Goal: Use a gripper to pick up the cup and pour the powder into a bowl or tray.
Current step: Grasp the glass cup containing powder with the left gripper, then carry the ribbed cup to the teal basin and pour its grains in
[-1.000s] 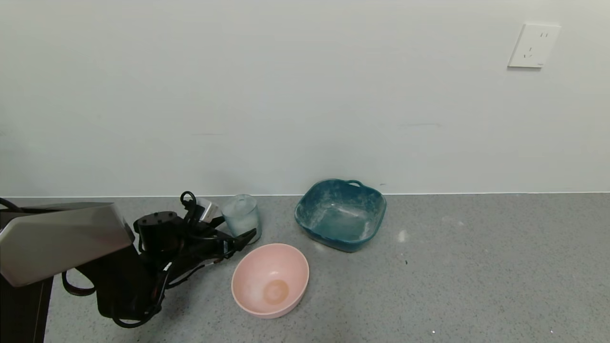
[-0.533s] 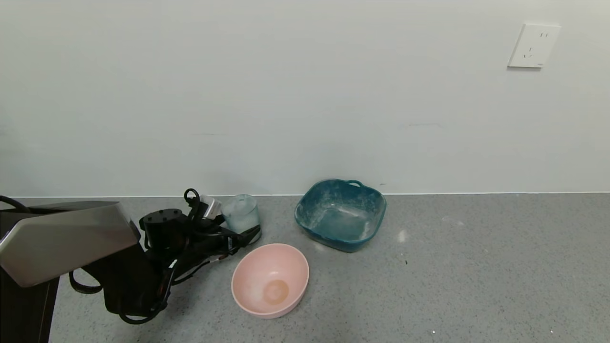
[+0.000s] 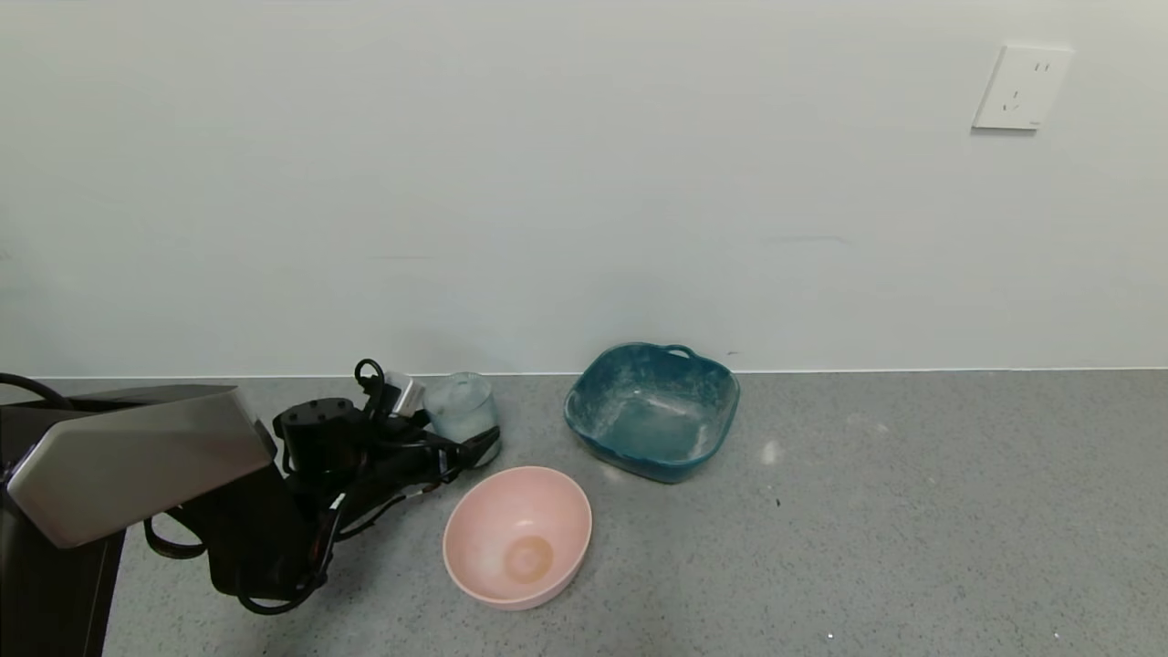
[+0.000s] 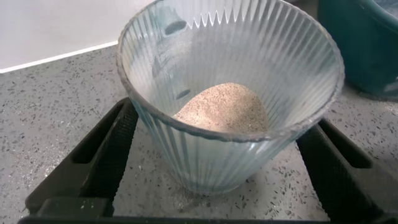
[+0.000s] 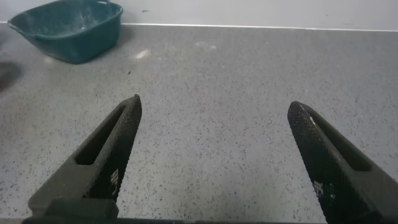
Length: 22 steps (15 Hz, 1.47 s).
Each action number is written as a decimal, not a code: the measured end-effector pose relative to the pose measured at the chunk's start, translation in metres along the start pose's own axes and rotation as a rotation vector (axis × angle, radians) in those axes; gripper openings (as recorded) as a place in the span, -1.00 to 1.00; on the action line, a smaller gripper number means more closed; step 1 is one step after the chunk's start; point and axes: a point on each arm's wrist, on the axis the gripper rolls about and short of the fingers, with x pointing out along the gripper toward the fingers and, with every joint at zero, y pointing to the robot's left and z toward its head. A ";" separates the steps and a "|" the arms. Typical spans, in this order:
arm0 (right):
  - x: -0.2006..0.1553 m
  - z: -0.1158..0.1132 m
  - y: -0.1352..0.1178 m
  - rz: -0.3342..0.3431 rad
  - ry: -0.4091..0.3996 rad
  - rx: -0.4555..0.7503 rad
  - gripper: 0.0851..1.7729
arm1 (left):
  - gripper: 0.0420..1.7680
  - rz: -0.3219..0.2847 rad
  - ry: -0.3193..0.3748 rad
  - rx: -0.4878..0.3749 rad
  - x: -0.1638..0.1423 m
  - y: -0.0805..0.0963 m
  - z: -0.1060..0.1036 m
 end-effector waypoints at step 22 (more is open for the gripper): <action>0.000 0.000 0.000 0.000 0.000 0.000 0.93 | 0.44 0.025 -0.005 -0.025 -0.001 0.000 0.007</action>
